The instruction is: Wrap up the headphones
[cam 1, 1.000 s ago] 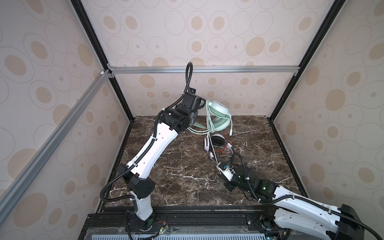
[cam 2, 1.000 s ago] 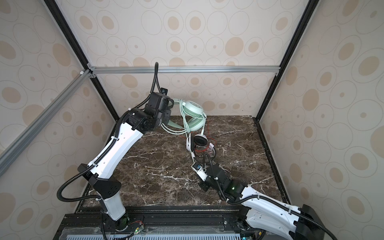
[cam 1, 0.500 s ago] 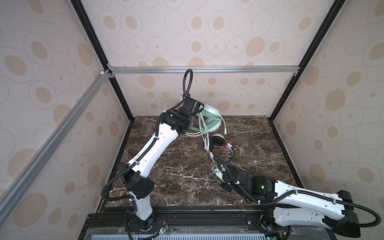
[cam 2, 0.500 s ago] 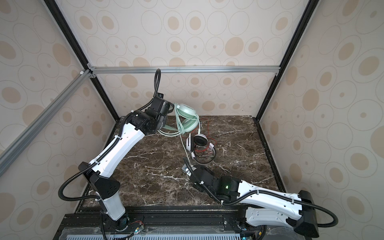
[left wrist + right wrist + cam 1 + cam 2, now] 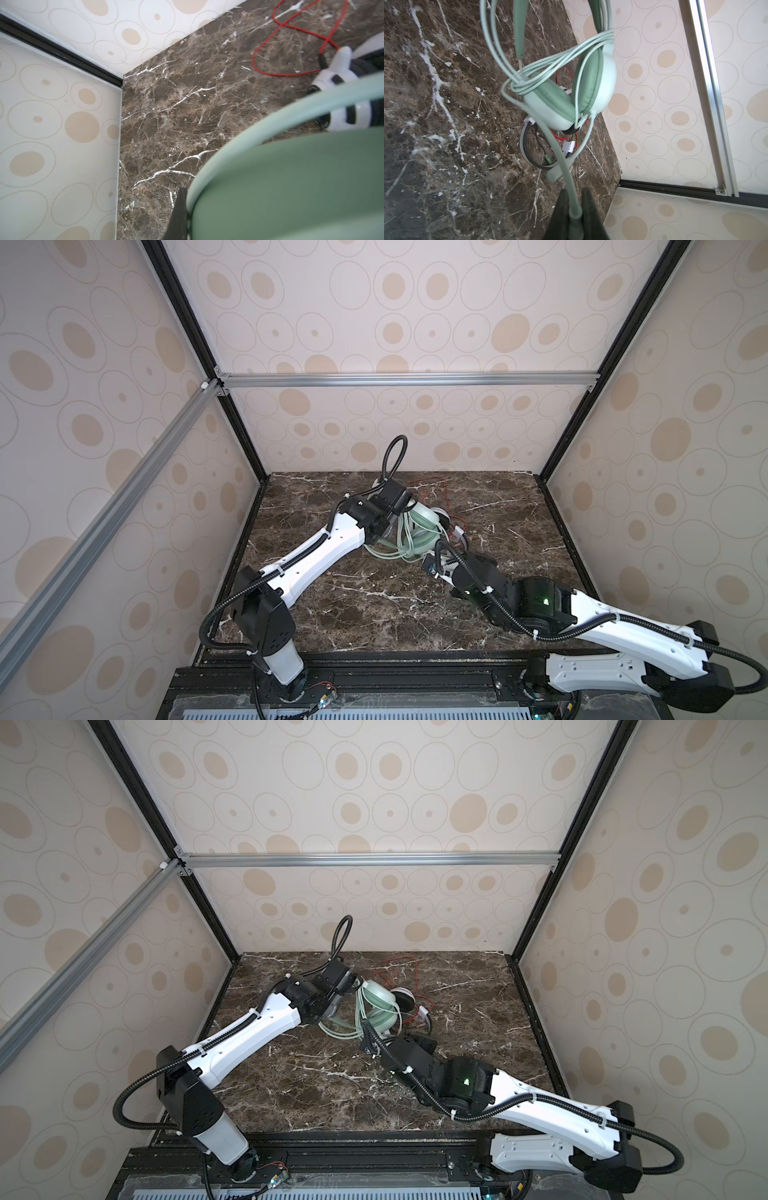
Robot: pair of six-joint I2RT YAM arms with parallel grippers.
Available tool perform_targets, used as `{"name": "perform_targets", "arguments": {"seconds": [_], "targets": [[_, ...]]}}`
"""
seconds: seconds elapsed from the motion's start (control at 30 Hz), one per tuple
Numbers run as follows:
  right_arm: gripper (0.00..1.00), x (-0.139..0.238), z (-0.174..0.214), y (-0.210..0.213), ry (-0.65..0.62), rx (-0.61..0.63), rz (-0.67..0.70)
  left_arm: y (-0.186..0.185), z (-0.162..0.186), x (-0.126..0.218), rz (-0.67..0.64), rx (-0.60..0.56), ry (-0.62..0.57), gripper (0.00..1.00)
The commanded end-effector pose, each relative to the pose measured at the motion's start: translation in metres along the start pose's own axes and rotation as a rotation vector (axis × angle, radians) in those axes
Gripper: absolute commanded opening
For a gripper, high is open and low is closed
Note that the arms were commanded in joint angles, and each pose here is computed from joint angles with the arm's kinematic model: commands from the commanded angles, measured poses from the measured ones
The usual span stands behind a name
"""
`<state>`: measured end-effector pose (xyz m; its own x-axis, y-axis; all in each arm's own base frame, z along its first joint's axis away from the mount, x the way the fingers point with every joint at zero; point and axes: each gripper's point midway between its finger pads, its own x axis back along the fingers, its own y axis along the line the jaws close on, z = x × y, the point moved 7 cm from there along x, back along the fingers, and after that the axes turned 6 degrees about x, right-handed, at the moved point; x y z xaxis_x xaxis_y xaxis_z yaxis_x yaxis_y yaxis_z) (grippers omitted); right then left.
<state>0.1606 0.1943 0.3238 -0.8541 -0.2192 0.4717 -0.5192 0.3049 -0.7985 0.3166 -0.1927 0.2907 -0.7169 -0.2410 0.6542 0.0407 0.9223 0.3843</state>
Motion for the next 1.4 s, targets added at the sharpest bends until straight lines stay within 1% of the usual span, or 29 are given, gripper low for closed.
{"name": "perform_targets", "arguments": {"seconds": [0.0, 0.1, 0.23, 0.3, 0.47, 0.6, 0.7, 0.87, 1.03, 1.37], "targets": [[0.0, 0.009, -0.009, -0.025, -0.112, 0.029, -0.056, -0.009, -0.007, 0.024, 0.145, -0.008, -0.104, 0.0], [0.0, 0.004, -0.012, -0.024, -0.143, 0.073, -0.141, -0.023, 0.008, 0.031, 0.233, -0.077, -0.1, 0.0], [0.0, -0.005, -0.012, -0.024, -0.157, 0.109, -0.208, -0.041, 0.022, 0.04, 0.315, -0.167, -0.097, 0.0], [0.0, -0.009, -0.009, -0.025, -0.174, 0.092, -0.253, -0.051, 0.029, 0.046, 0.343, -0.21, -0.101, 0.0], [0.0, -0.022, 0.003, -0.028, -0.184, 0.044, -0.365, -0.067, 0.046, 0.057, 0.356, -0.298, -0.115, 0.0], [0.0, -0.035, 0.013, -0.027, -0.183, 0.001, -0.427, -0.074, 0.056, 0.064, 0.397, -0.32, -0.125, 0.0], [0.01, -0.044, 0.019, -0.023, -0.211, -0.029, -0.477, -0.08, 0.06, 0.072, 0.468, -0.335, -0.141, 0.0], [0.02, -0.059, 0.028, -0.02, -0.259, -0.075, -0.48, -0.087, 0.069, 0.077, 0.534, -0.371, -0.138, 0.0], [0.01, -0.072, 0.035, -0.022, -0.252, -0.075, -0.454, -0.091, 0.074, 0.082, 0.583, -0.394, -0.145, 0.0], [0.02, -0.081, 0.042, -0.013, -0.241, -0.12, -0.473, -0.087, 0.073, 0.087, 0.607, -0.371, -0.17, 0.0]]}}
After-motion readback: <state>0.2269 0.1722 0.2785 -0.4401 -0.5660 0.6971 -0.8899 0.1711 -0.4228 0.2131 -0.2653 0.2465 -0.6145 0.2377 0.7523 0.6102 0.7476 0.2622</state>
